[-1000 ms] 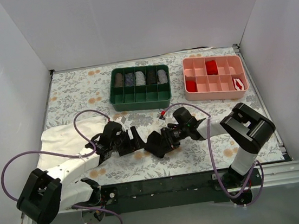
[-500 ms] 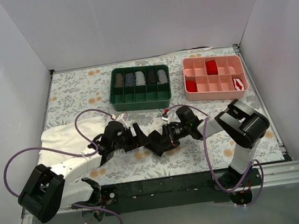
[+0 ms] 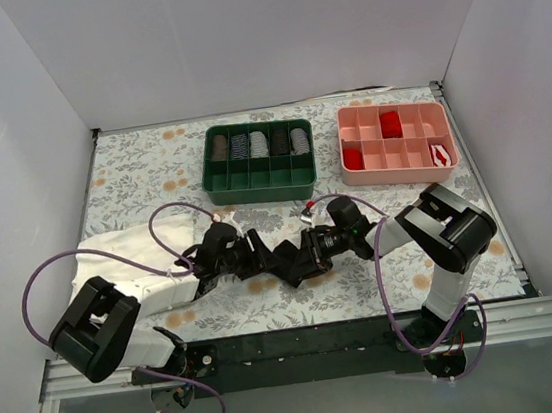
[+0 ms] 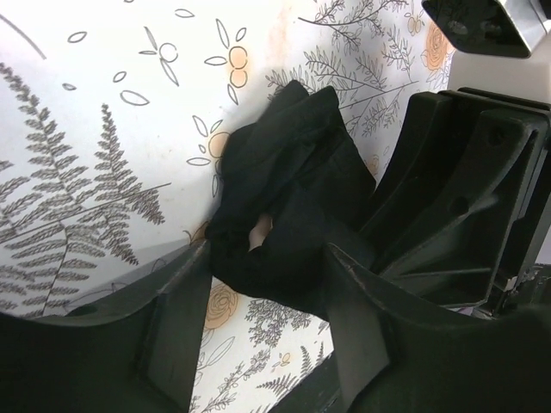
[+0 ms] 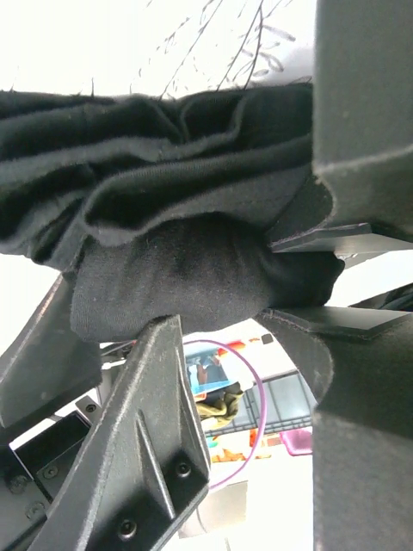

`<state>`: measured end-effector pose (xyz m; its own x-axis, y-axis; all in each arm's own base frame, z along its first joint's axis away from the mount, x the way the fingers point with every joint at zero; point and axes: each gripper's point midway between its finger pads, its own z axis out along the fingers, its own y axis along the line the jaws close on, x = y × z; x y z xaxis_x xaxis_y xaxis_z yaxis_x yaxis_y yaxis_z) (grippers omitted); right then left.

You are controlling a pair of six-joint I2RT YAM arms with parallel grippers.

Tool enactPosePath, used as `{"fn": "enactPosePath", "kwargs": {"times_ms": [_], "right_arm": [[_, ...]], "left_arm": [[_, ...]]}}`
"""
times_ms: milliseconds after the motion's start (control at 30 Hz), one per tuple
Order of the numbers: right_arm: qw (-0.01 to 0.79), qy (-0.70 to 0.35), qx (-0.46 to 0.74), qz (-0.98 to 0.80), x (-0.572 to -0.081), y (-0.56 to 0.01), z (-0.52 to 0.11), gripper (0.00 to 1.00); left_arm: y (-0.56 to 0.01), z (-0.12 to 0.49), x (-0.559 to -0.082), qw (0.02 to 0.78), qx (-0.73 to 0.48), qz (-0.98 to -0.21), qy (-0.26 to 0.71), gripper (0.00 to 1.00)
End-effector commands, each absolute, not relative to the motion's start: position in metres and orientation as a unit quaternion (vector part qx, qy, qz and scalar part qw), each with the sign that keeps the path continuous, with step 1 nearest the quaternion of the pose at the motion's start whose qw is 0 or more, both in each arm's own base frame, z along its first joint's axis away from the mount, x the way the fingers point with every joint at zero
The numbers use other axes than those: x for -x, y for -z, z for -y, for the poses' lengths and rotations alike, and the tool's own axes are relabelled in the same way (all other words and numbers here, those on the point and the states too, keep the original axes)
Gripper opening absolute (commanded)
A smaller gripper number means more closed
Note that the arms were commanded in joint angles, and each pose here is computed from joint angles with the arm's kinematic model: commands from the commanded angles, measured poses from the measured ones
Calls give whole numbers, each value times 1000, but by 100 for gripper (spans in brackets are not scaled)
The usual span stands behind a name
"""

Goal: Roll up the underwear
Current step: Roll the underwear to the center of the board.

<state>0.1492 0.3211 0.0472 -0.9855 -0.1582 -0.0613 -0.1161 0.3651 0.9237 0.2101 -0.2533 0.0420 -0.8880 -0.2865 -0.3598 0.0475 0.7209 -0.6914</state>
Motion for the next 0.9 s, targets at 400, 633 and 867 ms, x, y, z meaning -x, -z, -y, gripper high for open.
{"fn": "enactPosePath", "kwargs": {"times_ms": [400, 633, 867], "right_arm": [[-63, 446, -155, 879, -165, -34, -308, 49], [-155, 324, -207, 910, -171, -48, -270, 63], [-266, 245, -274, 891, -179, -72, -267, 65]], "left_arm": [[-6, 238, -199, 172, 52, -941, 286, 30], [-4, 243, -196, 146, 34, -947, 284, 30], [-16, 250, -202, 130, 25, -952, 276, 30]]}}
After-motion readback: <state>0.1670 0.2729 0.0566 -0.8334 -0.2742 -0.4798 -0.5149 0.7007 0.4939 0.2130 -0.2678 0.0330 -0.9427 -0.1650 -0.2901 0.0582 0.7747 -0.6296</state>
